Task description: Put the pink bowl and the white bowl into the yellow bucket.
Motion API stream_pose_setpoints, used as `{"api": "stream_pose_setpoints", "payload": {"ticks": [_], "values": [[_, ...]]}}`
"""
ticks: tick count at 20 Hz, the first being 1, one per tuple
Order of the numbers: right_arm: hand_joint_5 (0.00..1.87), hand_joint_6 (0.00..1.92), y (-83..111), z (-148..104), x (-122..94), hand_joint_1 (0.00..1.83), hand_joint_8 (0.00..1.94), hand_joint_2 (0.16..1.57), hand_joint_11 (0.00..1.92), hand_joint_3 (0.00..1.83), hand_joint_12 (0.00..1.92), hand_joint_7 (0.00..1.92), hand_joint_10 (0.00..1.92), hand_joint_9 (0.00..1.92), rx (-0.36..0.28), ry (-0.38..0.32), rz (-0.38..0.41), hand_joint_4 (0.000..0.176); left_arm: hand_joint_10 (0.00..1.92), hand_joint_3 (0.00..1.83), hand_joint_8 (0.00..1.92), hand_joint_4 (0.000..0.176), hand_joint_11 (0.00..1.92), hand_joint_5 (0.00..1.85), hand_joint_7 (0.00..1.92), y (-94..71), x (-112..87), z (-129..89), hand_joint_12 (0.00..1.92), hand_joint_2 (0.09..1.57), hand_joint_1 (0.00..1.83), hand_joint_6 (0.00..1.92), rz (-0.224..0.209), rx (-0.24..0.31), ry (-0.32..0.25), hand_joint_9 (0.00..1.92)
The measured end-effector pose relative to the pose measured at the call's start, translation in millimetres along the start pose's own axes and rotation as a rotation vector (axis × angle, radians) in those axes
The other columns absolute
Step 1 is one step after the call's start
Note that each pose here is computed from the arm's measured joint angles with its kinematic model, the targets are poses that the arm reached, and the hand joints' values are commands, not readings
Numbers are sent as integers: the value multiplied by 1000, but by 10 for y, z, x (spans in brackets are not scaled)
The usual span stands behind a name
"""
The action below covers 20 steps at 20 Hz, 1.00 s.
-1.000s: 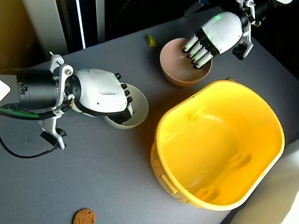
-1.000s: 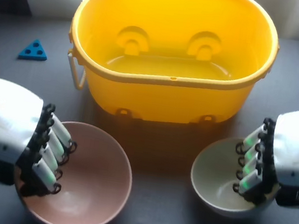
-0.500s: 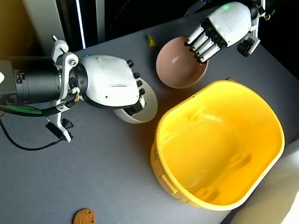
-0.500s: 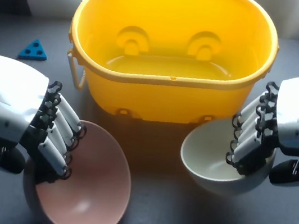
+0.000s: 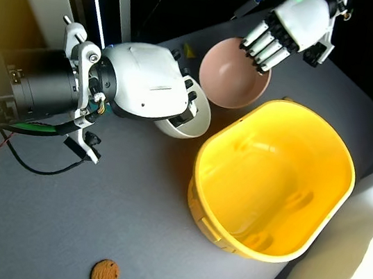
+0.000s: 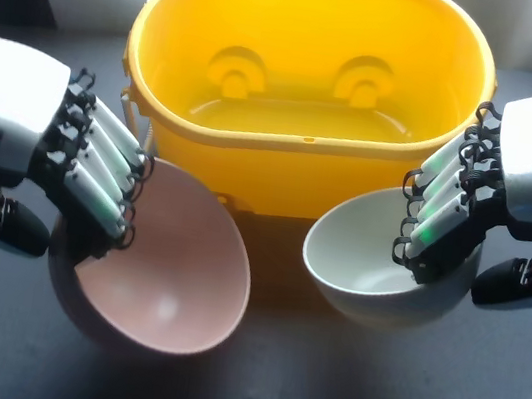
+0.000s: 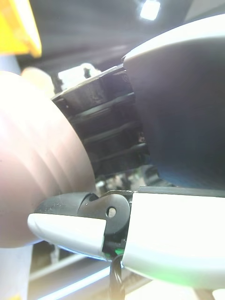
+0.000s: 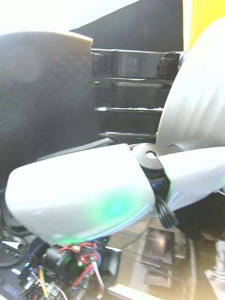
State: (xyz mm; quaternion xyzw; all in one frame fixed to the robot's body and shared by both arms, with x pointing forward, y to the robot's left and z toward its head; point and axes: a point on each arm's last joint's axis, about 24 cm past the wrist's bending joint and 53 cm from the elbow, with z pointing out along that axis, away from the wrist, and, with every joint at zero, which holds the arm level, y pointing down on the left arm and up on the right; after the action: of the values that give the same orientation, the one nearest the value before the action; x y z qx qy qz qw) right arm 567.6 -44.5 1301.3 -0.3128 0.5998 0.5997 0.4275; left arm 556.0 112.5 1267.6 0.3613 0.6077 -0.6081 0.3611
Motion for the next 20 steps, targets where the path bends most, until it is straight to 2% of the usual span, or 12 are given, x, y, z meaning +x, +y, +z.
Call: {"api": "stream_pose_setpoints", "payload": {"ticks": [5, 8, 12, 16, 20], "values": [[897, 1033, 80, 17, -167, 1381, 903, 1101, 801, 0, 1175, 1020, 1107, 981, -18, -34, -27, 0, 1338, 0, 1185, 0, 643, 768, 878, -109, -323, -83, 1293, 1184, 1353, 1255, -32, 50, -94, 772], [895, 1038, 102, 26, -219, 1381, 903, 1102, 792, 0, 1172, 1018, 1106, 980, -21, -43, -46, 0, 1332, 0, 1173, 0, 651, 767, 891, -134, -450, -148, 1254, 1180, 1355, 1244, -46, 60, -129, 776], [905, 1062, 134, 38, -326, 1380, 868, 1101, 803, 2, 1135, 1032, 1108, 957, -25, -73, -84, 0, 1345, 0, 1211, 0, 639, 733, 878, -225, -657, -202, 1270, 1190, 1352, 1272, -53, 104, -183, 767], [837, 1115, 132, 59, -409, 1378, 908, 1114, 789, 1, 1177, 1003, 1132, 974, -19, -101, -134, 0, 1407, 1, 1212, 0, 626, 730, 858, -222, -806, -281, 1278, 1199, 1348, 1281, -54, 112, -220, 742], [893, 1022, 183, 52, -604, 1381, 878, 1099, 800, 0, 1169, 1026, 1109, 994, -27, -169, -148, 0, 1357, 0, 1188, 0, 655, 742, 873, -193, -987, -313, 1265, 1189, 1352, 1276, -55, 114, -264, 769]]}}
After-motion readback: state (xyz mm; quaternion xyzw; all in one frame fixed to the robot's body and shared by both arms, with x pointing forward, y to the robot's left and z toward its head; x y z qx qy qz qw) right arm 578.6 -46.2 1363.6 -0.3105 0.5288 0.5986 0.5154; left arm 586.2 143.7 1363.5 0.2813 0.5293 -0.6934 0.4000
